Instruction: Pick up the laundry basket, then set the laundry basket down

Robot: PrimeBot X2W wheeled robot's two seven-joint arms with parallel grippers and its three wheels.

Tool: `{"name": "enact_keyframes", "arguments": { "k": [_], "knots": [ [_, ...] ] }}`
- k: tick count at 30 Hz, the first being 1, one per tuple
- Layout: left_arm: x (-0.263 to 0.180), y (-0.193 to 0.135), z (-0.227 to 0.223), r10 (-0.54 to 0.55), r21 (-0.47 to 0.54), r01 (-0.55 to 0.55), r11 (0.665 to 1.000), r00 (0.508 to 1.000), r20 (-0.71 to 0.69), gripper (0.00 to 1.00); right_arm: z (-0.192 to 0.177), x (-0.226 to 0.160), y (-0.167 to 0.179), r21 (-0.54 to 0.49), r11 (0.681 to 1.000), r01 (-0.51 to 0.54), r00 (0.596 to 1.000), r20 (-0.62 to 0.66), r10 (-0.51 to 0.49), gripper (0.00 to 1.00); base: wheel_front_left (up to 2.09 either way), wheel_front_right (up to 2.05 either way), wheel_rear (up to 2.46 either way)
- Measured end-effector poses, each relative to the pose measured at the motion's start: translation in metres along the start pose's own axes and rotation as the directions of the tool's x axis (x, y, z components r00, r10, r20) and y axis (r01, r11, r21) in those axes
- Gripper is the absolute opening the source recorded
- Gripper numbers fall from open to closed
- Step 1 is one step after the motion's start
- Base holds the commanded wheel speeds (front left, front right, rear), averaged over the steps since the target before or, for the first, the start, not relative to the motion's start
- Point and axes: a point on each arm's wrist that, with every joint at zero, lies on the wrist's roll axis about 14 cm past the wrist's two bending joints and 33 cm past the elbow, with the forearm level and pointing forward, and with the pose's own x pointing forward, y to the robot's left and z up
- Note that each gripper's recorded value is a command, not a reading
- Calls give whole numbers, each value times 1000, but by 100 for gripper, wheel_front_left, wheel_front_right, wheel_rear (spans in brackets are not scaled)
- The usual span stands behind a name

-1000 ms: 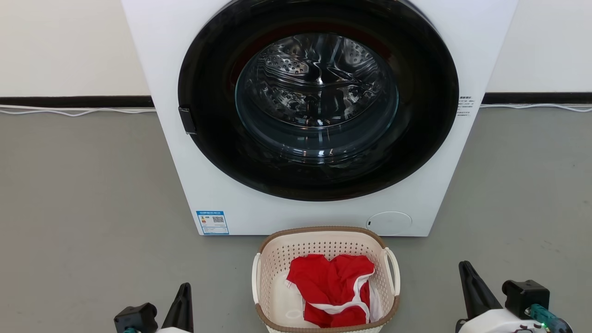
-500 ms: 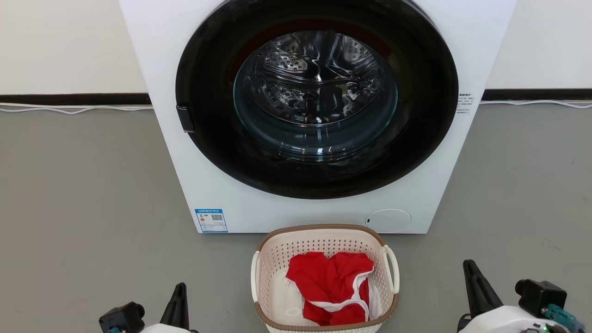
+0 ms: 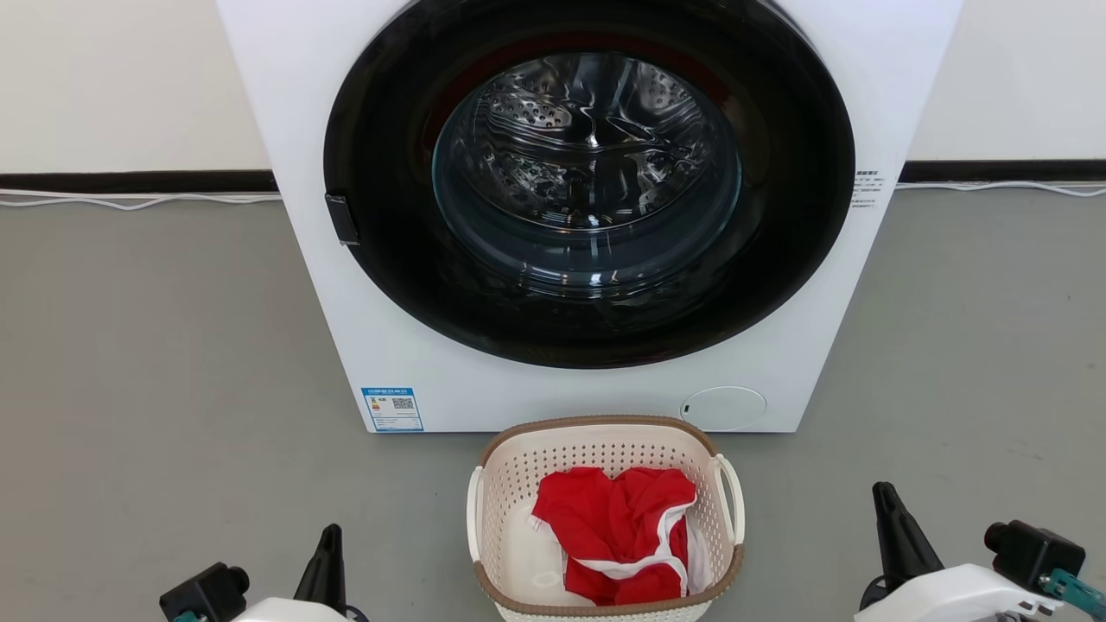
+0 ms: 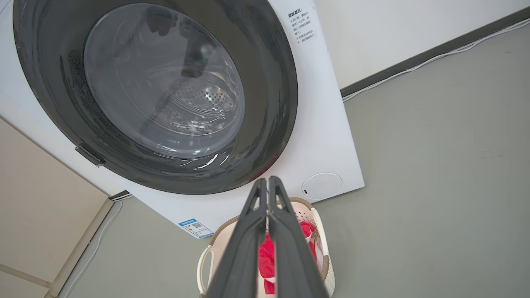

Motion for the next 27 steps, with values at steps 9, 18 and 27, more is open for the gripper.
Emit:
{"name": "enact_keyframes", "arguments": {
  "k": [9, 18, 27],
  "knots": [
    [3, 0, 2, 3, -92, -4, 996, 1000, -8, 0, 2, 2, -1, 112, 994, 5, 1000, 3, -6, 0, 0, 0, 0],
    [5, 0, 3, -3, -192, -1, 981, 1000, -19, 0, 5, 3, -1, 224, 975, 8, 1000, 9, -10, 0, 0, 0, 0],
    [6, -1, 3, -7, -274, -2, 962, 1000, -31, 0, 6, 4, -3, 321, 947, 10, 1000, 11, -14, 0, 0, 0, 0]
  ]
}}
